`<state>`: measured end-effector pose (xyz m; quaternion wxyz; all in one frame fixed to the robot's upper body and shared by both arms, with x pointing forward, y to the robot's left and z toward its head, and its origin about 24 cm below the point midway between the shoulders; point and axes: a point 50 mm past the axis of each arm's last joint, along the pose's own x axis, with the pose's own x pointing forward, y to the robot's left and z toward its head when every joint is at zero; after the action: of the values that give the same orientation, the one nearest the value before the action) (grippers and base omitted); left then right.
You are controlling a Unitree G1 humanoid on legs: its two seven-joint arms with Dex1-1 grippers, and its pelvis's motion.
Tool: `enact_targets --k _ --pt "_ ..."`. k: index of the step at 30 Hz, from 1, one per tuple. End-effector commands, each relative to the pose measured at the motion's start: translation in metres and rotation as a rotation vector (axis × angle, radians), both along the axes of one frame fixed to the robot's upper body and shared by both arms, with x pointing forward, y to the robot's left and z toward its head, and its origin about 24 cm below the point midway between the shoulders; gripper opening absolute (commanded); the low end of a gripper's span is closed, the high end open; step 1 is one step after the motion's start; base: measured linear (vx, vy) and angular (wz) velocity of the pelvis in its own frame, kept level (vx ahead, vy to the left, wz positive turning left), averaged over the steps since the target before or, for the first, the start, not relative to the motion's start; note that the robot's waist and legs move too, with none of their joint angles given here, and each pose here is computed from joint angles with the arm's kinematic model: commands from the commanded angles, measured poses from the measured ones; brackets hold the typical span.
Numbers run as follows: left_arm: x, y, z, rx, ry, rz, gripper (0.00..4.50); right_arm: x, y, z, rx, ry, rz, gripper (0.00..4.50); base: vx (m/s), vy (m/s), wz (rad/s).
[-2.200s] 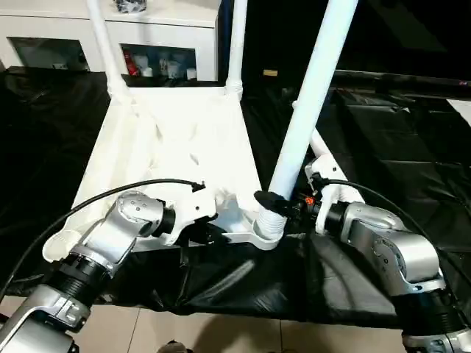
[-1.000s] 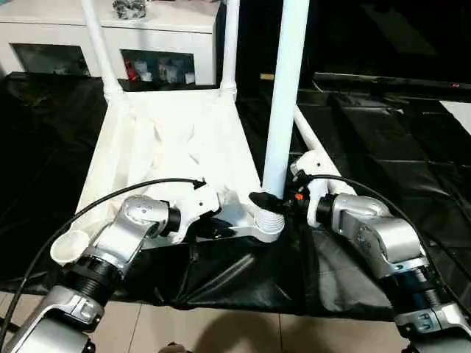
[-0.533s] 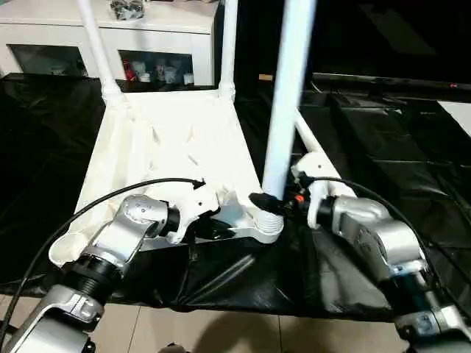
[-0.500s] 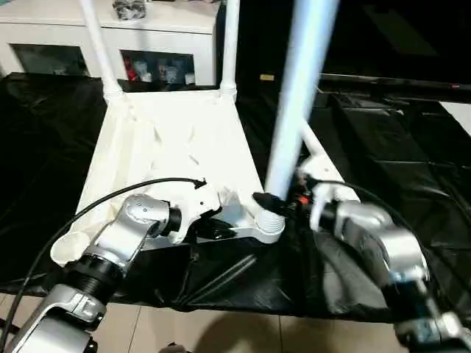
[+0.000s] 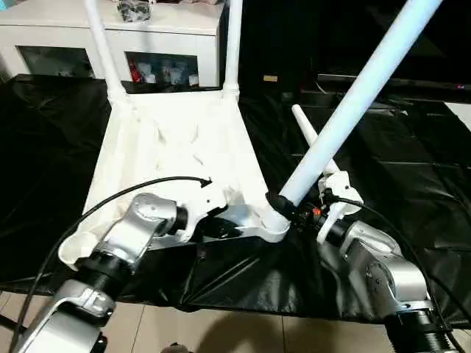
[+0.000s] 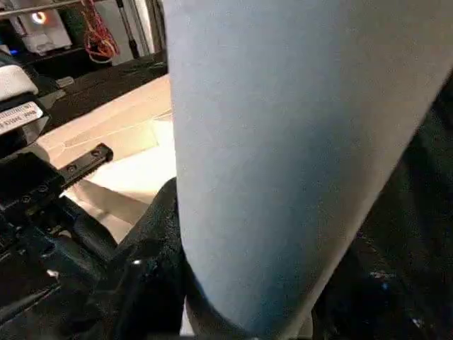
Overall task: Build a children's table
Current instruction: Insert table leg to table base
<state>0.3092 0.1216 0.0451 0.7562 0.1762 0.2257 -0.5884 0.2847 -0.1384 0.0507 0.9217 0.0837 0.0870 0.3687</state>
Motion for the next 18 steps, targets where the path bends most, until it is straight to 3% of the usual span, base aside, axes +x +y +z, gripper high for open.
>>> enact_targets --k 1,9,10,12,18 --pt "0.008 0.008 0.005 0.021 -0.025 0.059 0.0 -0.005 -0.012 -0.016 -0.092 0.07 -0.041 1.89 0.0 0.0 0.0" --pt "0.008 0.009 0.008 0.045 -0.01 0.002 0.0 0.004 -0.005 -0.007 -0.199 0.073 0.132 1.89 0.0 0.0 0.0" --pt "0.007 0.009 0.01 0.056 0.0 -0.025 0.0 0.008 0.001 -0.003 -0.249 0.075 0.25 1.89 0.0 0.0 0.0" --pt "0.006 0.01 0.01 0.061 0.001 -0.033 0.0 0.01 0.003 -0.002 -0.267 0.077 0.301 1.89 0.0 0.0 0.0" --pt "0.006 0.011 0.014 0.077 -0.002 -0.083 0.0 0.004 0.01 -0.004 -0.312 0.086 0.515 1.89 0.0 0.0 0.0"
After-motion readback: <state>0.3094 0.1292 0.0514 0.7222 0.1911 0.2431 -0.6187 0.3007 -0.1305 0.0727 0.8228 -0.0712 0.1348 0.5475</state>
